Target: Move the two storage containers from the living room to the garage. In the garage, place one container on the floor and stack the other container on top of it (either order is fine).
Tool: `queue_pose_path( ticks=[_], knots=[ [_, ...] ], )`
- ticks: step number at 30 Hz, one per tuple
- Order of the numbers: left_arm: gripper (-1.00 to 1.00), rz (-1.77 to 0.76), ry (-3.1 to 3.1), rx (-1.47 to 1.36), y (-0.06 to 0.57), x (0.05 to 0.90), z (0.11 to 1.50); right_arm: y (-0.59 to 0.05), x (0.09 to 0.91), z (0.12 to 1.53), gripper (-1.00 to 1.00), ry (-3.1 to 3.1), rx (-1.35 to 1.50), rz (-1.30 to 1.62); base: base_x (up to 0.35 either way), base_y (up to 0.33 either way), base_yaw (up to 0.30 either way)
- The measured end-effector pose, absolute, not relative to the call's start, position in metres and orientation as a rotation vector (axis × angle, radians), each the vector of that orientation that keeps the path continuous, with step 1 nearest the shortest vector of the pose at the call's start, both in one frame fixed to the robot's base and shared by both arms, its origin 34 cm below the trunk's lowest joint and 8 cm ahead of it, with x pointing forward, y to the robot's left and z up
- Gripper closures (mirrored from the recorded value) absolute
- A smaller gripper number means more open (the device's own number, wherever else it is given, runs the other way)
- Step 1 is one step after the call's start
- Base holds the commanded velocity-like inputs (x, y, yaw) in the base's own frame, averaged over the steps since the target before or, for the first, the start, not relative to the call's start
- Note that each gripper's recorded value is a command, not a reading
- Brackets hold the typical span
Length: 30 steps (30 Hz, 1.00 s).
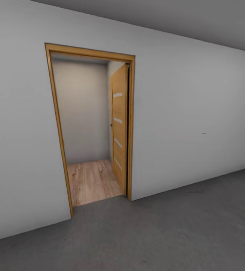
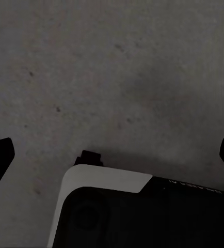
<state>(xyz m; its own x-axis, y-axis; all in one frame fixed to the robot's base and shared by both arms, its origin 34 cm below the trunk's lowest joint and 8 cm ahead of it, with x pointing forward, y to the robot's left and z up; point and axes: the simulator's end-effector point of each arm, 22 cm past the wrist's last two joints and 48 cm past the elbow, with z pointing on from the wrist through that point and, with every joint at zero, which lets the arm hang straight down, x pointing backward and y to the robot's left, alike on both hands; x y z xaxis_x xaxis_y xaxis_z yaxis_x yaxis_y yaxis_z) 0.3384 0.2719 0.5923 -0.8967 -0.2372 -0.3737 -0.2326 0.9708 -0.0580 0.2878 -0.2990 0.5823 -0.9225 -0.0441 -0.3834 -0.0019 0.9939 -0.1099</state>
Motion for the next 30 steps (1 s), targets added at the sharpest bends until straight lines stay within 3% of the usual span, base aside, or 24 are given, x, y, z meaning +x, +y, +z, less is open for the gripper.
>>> queue_pose_path(
  ticks=[30],
  knots=[
    [-1.0, -0.014, 2.733, -0.34, 0.2732, 0.3381, 0.5922, -0.3011, 0.2875, 0.5824, -1.0, 2.743, -0.022, -0.155, 0.32, -0.01, 0.262]
  ],
)
